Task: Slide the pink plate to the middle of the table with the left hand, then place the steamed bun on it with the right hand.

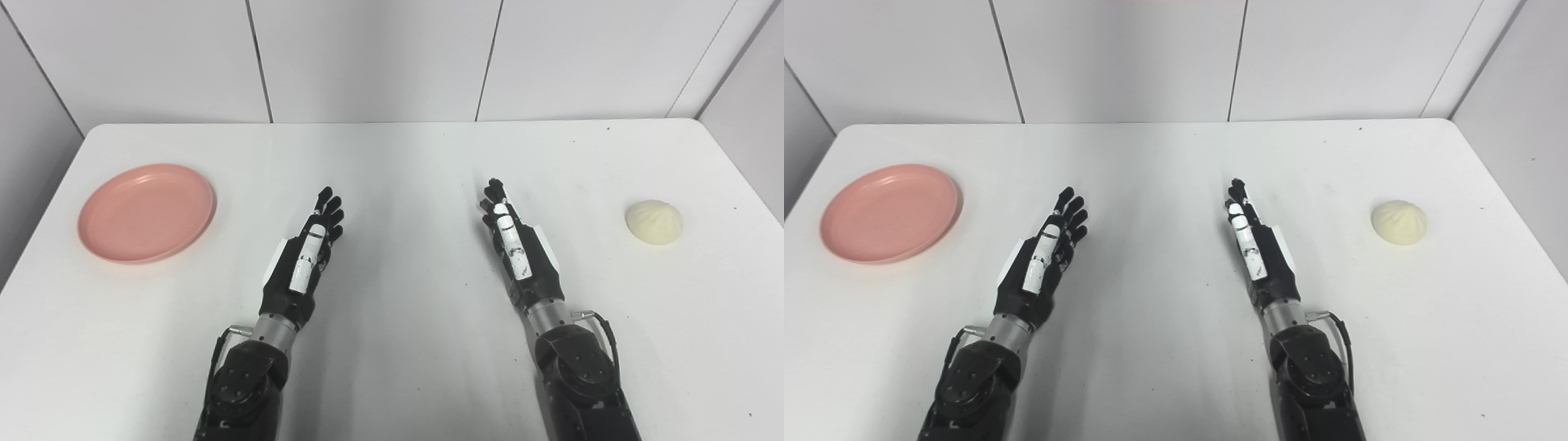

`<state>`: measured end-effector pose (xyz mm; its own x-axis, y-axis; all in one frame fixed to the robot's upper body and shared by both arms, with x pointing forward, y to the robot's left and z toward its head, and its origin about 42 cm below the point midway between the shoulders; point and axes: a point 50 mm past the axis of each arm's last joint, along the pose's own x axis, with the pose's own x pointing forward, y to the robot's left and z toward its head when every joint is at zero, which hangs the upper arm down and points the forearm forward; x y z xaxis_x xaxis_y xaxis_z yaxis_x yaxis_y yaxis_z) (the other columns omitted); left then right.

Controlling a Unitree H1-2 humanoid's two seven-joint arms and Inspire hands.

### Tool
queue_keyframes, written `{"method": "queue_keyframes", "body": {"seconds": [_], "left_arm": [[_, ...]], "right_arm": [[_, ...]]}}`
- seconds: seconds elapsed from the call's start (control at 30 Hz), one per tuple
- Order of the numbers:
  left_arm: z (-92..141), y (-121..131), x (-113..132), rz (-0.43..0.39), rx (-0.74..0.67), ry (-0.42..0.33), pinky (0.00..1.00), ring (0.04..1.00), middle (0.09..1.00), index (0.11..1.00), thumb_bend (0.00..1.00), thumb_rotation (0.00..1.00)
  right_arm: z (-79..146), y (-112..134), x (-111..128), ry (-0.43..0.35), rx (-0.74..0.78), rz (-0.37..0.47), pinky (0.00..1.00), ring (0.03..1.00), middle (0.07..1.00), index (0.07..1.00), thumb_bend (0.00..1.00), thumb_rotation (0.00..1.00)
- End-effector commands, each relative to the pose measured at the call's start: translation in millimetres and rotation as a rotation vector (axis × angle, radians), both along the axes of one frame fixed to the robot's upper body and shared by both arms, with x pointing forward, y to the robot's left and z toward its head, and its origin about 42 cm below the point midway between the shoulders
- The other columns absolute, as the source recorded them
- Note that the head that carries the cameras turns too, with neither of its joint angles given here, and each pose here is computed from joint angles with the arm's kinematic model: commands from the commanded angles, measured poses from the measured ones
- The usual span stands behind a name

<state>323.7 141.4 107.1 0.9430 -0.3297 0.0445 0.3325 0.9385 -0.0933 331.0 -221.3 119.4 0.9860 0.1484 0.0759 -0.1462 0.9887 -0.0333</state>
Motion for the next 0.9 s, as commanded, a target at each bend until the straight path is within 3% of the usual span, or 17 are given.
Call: {"method": "queue_keyframes", "body": {"seconds": [0.0, 0.47, 0.87], "left_arm": [[-38.2, 11.8, -19.2, 0.011, 0.032, 0.16, 1.0, 0.994, 1.0, 1.0, 0.34, 1.0], [-37.9, 9.8, -18.9, 0.012, 0.033, 0.159, 1.0, 0.995, 1.0, 1.0, 0.34, 1.0], [-49.7, -11.0, -12.4, 0.002, 0.03, 0.163, 1.0, 0.996, 1.0, 1.0, 0.32, 1.0]], "right_arm": [[-21.7, 0.3, -11.8, 0.063, 0.008, -0.004, 1.0, 1.0, 1.0, 1.0, 0.19, 1.0], [-22.4, -1.6, -11.4, 0.07, 0.006, -0.008, 1.0, 1.0, 1.0, 1.0, 0.2, 1.0], [-27.2, -20.6, -7.9, 0.062, 0.022, 0.007, 1.0, 1.0, 1.0, 1.0, 0.21, 1.0]]}}
